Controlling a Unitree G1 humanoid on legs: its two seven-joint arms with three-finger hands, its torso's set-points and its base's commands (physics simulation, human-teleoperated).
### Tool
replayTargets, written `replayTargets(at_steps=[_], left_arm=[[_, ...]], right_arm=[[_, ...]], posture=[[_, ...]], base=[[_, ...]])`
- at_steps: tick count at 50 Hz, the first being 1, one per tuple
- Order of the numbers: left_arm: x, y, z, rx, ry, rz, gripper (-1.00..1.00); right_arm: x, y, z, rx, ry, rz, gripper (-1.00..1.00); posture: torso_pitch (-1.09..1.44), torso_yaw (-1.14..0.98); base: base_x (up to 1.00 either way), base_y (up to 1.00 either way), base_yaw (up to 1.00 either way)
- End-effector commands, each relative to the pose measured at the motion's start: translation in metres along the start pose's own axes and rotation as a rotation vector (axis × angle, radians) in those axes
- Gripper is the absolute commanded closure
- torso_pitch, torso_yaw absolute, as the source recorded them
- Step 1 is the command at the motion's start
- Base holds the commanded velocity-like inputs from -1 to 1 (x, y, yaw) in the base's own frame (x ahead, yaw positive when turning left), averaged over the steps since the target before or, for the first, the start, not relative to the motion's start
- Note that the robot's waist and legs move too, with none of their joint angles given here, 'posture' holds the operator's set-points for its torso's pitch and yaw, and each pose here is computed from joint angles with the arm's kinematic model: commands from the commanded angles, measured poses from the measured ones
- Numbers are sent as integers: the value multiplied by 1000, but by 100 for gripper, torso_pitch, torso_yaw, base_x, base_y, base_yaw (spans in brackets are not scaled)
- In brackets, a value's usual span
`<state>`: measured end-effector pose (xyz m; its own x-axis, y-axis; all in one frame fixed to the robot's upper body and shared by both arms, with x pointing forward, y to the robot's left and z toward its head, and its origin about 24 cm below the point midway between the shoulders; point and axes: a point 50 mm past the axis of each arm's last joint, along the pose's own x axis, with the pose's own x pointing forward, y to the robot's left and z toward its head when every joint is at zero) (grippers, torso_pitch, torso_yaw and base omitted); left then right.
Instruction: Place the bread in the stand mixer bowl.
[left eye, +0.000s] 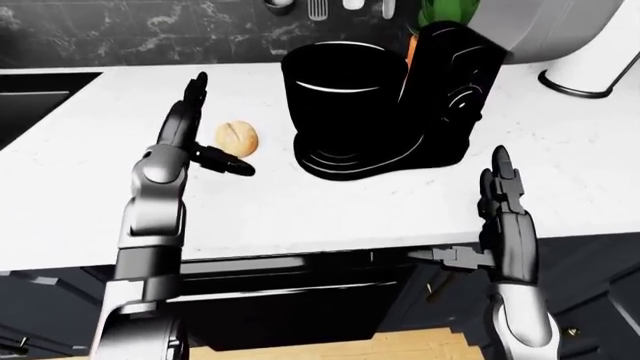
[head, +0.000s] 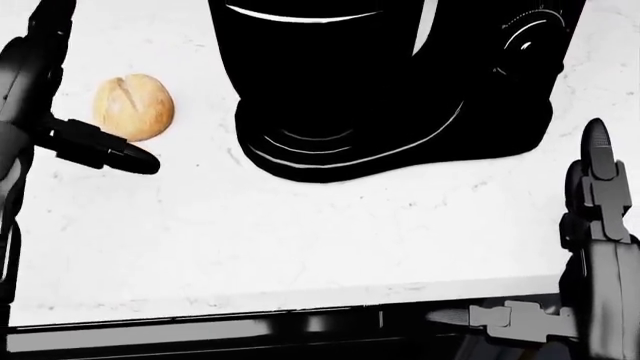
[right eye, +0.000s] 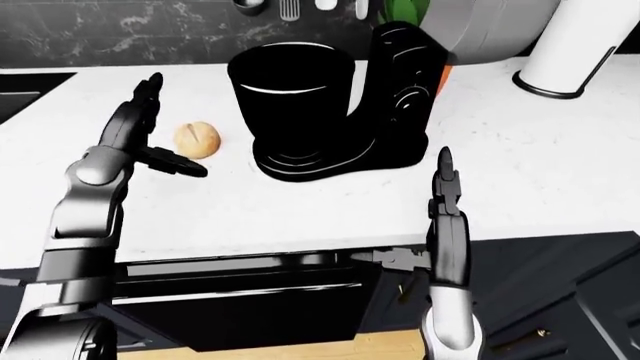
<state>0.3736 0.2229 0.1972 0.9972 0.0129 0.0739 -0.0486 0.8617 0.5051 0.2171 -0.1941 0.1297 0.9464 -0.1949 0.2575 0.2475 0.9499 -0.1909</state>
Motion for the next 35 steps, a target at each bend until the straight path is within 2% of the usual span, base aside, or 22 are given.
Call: replayTargets(at_steps=[1,9,11,18,28,30,35], left_arm=[[1,10,22,30,-87,33,-100],[12,3,14,29,-55,-2,-100],[14,-1,11,10,-45,-22,-100],[21,-12,3,-4,-7,-101,-100],[27,-22,3,-25,14,-171,-100],[30,-23,3,-56,24,-196,-100],[38,-21,3,-54,39,-192,-100]], right_arm=[[1,-2,14,1,-83,-10,-100],[1,-1,14,5,-84,-8,-100],[1,-1,13,6,-83,-7,-100],[1,-1,12,11,-82,-8,-100],[1,0,10,18,-81,-7,-100],[1,0,10,19,-82,-9,-100],[2,2,8,26,-82,-4,-100]], posture=[[0,0],[0,0],[0,0],[0,0],[0,0],[0,0],[0,0]], base=[[0,0,0],[0,0,0],[0,0,0],[0,0,0],[0,0,0],[0,0,0],[0,0,0]])
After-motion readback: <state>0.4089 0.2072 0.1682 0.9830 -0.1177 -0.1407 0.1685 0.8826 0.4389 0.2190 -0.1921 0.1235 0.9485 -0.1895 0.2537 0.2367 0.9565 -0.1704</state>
